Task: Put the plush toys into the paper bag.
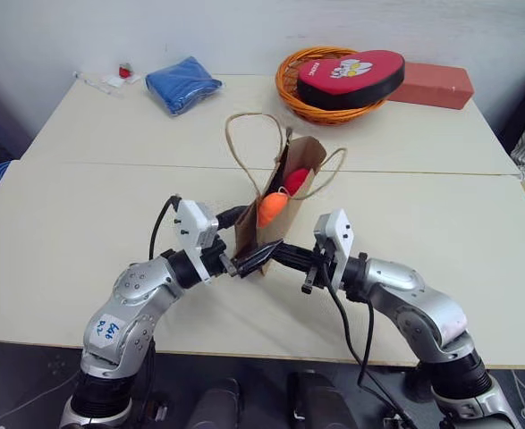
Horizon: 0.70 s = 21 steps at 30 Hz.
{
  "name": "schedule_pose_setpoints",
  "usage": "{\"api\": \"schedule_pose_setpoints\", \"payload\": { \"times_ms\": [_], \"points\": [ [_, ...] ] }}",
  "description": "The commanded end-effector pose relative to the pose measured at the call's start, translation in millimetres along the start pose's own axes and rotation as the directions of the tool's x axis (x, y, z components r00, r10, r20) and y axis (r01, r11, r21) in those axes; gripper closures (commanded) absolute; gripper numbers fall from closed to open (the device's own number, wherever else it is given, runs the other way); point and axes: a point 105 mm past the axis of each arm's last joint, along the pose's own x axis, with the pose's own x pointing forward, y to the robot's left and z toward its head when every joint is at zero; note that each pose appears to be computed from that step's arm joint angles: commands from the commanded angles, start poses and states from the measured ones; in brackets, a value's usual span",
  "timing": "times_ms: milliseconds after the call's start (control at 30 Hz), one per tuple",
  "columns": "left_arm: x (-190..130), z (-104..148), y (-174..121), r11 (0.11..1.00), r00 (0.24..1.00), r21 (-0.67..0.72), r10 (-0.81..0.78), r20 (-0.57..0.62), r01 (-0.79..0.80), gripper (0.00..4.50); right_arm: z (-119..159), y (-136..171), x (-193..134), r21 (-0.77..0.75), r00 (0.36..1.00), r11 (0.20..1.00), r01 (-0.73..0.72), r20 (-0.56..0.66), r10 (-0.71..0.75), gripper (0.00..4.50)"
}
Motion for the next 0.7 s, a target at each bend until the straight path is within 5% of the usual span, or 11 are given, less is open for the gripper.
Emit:
{"api": "schedule_pose_setpoints", "payload": {
  "times_ms": [33, 367, 567, 700],
  "points": [
    [3.9, 1.2, 4.8, 0.999, 0.999, 0.034, 0.035, 0.005, -0.035, 0.0, 3.5, 6.3, 1.9, -0.023, 0.999, 0.999, -0.032, 0.009, 0.032, 4.46],
    [-0.1, 0.1, 14.5, 0.999, 1.0, 0.048, -0.02, -0.008, 0.021, 2.67, 6.4, 1.5, -17.6, -0.024, 1.0, 1.0, -0.006, 0.016, 0.006, 4.5],
    [-28.6, 7.3, 24.5, 0.965, 0.964, 0.031, -0.256, -0.065, 0.259, 4.48, 5.1, 5.3, -58.3, -0.065, 0.999, 0.998, 0.005, -0.032, -0.007, 4.5],
    [-53.5, 21.5, 44.4, 0.897, 0.892, 0.025, -0.435, -0.125, 0.441, 4.48, 3.3, 5.7, -104.8, -0.126, 0.995, 0.992, 0.03, -0.094, -0.042, 4.5]
  ]
}}
